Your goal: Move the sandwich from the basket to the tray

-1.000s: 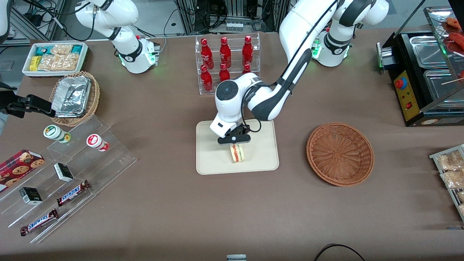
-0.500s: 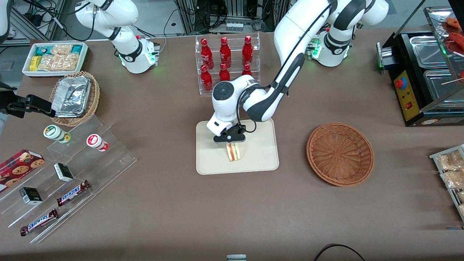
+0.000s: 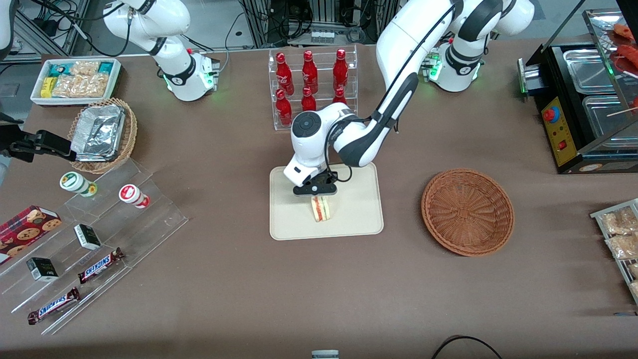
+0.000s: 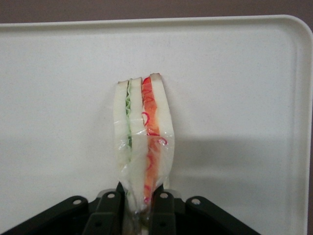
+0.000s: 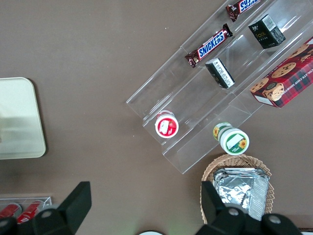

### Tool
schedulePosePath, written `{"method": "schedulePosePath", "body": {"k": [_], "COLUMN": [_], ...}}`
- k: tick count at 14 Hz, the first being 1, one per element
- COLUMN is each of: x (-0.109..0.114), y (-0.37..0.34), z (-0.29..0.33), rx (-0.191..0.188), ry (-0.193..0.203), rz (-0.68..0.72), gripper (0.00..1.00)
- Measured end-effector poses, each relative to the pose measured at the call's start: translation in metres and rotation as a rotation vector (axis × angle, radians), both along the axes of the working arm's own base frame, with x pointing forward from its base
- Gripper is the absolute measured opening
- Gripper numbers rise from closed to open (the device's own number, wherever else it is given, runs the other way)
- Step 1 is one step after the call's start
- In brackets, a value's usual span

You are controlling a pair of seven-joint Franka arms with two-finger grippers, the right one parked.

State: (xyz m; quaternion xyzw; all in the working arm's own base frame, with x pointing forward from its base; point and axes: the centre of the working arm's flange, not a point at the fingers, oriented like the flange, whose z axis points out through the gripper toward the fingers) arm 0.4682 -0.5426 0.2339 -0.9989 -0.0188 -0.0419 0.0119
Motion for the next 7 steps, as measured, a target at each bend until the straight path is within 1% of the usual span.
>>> {"method": "schedulePosePath", "body": {"k": [2,4,5,6,7], "x": [0.004,0.008,0.01,0.015,0.021], "y": [0.001,0.002,0.004,0.008,0.015], "z": [0.004,0.016,0.026,0.04,0.056], "rx": [-0.003,-0.008,-0.008,-0.006,0.004], "ry": [-0.008,-0.019,-0.025,-0.029,-0.031], "rz": [0.005,0.011,0.018,0.031,0.047], "gripper": [0.48,0.7,0.79,0.9,1.0]}}
